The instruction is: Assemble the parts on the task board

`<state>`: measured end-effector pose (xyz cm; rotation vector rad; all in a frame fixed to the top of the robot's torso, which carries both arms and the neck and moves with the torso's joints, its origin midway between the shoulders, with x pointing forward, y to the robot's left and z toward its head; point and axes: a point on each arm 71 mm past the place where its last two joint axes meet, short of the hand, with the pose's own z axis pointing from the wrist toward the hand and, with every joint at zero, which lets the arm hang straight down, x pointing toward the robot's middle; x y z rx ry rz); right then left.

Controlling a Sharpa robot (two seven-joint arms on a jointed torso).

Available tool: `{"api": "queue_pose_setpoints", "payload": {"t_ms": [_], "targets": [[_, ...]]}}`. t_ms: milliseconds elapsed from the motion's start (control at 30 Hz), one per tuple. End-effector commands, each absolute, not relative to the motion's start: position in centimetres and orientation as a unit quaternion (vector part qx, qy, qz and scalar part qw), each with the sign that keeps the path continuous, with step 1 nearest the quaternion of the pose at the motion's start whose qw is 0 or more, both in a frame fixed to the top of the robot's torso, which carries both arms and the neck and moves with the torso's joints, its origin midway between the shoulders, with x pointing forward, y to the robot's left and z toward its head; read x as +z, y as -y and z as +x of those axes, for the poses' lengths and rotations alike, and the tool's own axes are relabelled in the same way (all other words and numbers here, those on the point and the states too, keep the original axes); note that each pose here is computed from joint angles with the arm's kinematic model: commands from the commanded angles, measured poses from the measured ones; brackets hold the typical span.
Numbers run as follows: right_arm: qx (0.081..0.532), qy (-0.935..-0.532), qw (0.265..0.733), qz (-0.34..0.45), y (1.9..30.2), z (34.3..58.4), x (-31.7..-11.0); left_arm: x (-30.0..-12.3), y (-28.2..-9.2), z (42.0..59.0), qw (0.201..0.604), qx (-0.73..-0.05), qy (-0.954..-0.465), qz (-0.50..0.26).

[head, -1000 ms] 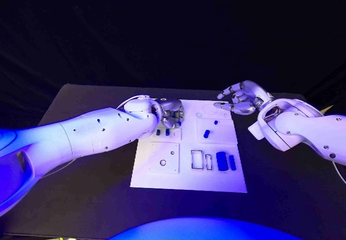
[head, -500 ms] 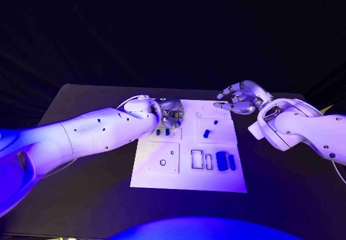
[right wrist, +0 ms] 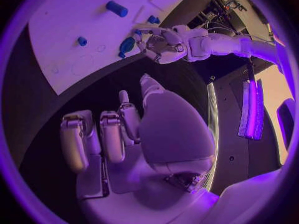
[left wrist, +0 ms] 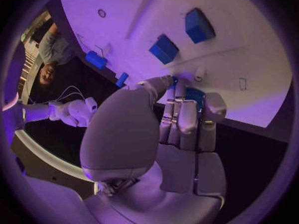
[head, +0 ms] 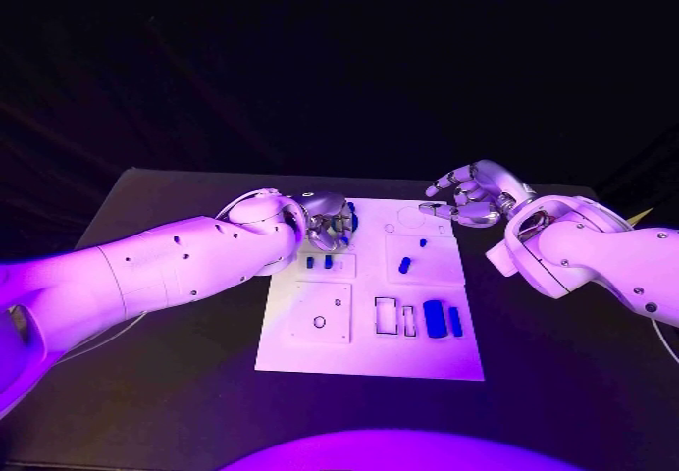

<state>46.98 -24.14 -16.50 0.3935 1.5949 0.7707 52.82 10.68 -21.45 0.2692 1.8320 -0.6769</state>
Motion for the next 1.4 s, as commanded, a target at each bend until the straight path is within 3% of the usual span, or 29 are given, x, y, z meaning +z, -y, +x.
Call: {"api": "queue_pose_setpoints", "payload": {"t_ms": [33, 300, 600, 1400], "targets": [[0.338, -0.691, 0.617, 0.165, 24.1, 47.0, -16.5, -20.7, -11.1, 52.6, 0.554, -0.307, -0.768, 0.092], [0.336, -0.691, 0.618, 0.166, 24.3, 46.9, -16.5, -19.8, -13.5, 52.4, 0.556, -0.309, -0.769, 0.066], [0.335, -0.692, 0.618, 0.167, 24.4, 47.0, -16.5, -20.0, -15.1, 52.7, 0.549, -0.295, -0.780, 0.056], [0.334, -0.692, 0.618, 0.167, 24.4, 46.9, -16.5, -20.9, -15.1, 52.8, 0.525, -0.285, -0.799, 0.061]]}}
